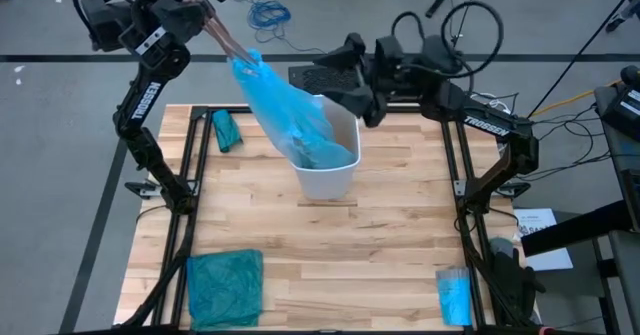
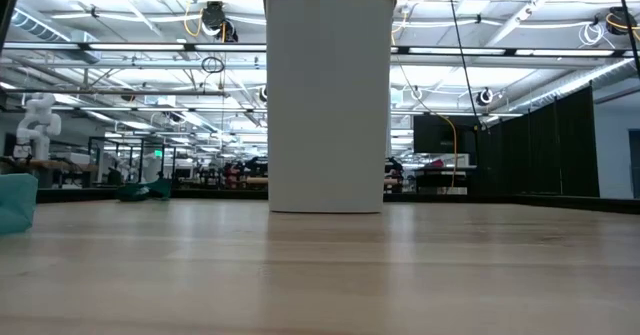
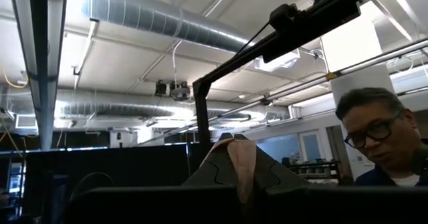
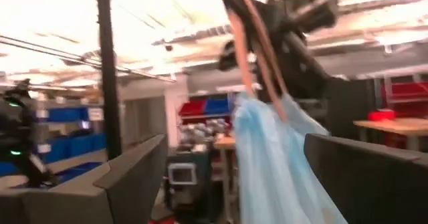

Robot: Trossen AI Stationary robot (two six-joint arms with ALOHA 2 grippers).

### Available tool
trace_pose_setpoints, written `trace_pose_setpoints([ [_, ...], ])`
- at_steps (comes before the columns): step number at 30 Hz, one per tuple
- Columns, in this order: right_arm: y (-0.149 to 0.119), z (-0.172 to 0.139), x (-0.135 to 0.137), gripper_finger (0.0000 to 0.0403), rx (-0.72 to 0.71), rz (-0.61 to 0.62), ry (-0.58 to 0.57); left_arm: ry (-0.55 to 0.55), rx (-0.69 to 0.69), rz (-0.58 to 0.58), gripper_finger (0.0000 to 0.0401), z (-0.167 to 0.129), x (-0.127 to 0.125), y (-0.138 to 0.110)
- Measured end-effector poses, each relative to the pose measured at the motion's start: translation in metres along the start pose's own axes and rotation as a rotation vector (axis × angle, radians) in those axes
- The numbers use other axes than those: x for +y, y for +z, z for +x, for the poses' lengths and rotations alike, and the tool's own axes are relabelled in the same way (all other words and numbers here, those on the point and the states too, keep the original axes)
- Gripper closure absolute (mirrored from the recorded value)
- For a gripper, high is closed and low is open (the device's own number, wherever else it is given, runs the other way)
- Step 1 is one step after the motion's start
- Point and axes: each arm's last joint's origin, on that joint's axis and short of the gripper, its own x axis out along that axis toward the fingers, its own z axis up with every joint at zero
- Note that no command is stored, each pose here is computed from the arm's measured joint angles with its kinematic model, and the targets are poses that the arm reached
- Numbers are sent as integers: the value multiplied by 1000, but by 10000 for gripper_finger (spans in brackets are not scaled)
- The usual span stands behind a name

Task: Place trash/remove bag and relplace
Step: Remove the blue trash bag from the white trash bin

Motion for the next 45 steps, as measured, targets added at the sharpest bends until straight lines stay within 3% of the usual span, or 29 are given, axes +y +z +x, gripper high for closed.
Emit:
trace_pose_setpoints([
  [2,-3,0,0,57,38,35,24,3,2,-5,401,0,2,-2],
  [7,-31,-1,-3,57,274,133,-46,7,4,-14,401,0,5,-4],
  [13,-62,6,9,57,444,165,-81,4,4,-33,401,0,5,-3],
  [45,-64,9,11,57,444,150,-84,2,7,-33,401,0,5,-3],
])
